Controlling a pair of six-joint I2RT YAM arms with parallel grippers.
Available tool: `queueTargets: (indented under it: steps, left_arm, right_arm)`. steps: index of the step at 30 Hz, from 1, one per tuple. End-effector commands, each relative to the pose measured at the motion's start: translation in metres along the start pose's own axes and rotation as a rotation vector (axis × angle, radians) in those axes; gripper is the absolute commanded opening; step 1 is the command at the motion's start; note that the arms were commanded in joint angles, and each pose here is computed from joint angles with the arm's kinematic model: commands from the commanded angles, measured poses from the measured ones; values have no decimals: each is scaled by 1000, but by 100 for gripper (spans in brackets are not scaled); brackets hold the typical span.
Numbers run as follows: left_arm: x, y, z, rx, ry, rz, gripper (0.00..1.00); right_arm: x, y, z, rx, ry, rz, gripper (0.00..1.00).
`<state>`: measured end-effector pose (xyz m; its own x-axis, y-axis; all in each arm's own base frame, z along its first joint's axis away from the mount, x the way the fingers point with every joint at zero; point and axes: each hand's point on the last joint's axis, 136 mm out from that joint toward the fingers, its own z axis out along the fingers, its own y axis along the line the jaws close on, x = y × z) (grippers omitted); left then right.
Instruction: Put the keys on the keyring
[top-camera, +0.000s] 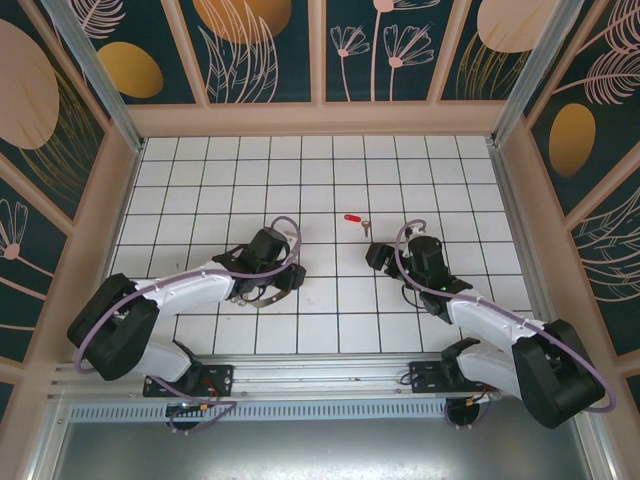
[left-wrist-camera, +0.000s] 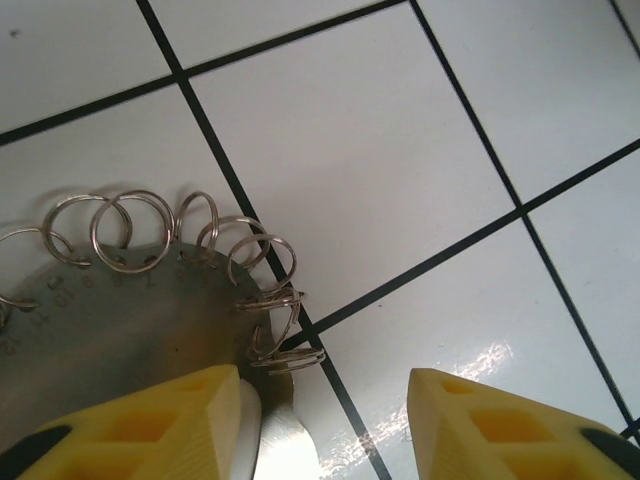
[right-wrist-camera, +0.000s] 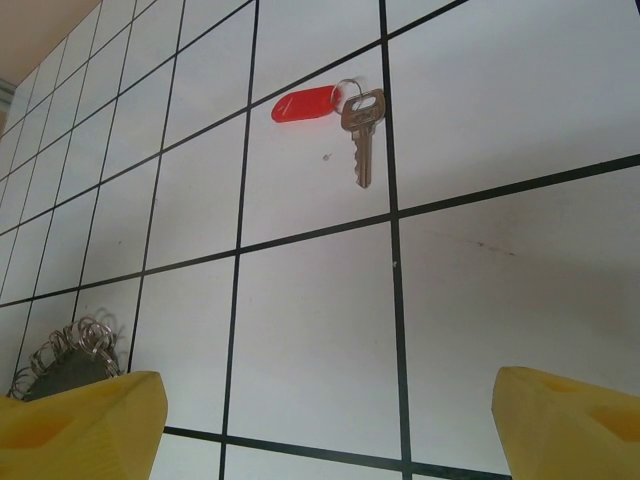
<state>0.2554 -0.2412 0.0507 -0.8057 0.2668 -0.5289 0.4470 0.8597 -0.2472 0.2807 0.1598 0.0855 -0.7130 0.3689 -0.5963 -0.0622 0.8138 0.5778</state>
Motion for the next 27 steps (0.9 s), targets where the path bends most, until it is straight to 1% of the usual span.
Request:
queueTargets:
  steps: [1, 16, 27]
  left_arm:
    - [-1, 0, 2, -26, 15, 31, 43]
    - [1, 5, 10, -62, 15, 44, 43]
    - [2, 4, 16, -53, 24, 50, 42]
  right_arm:
    - [-9, 9, 1, -14, -23, 10, 85]
    - [-9, 14, 6, -27, -14, 7, 85]
    - [-6, 13, 7, -21, -7, 3, 85]
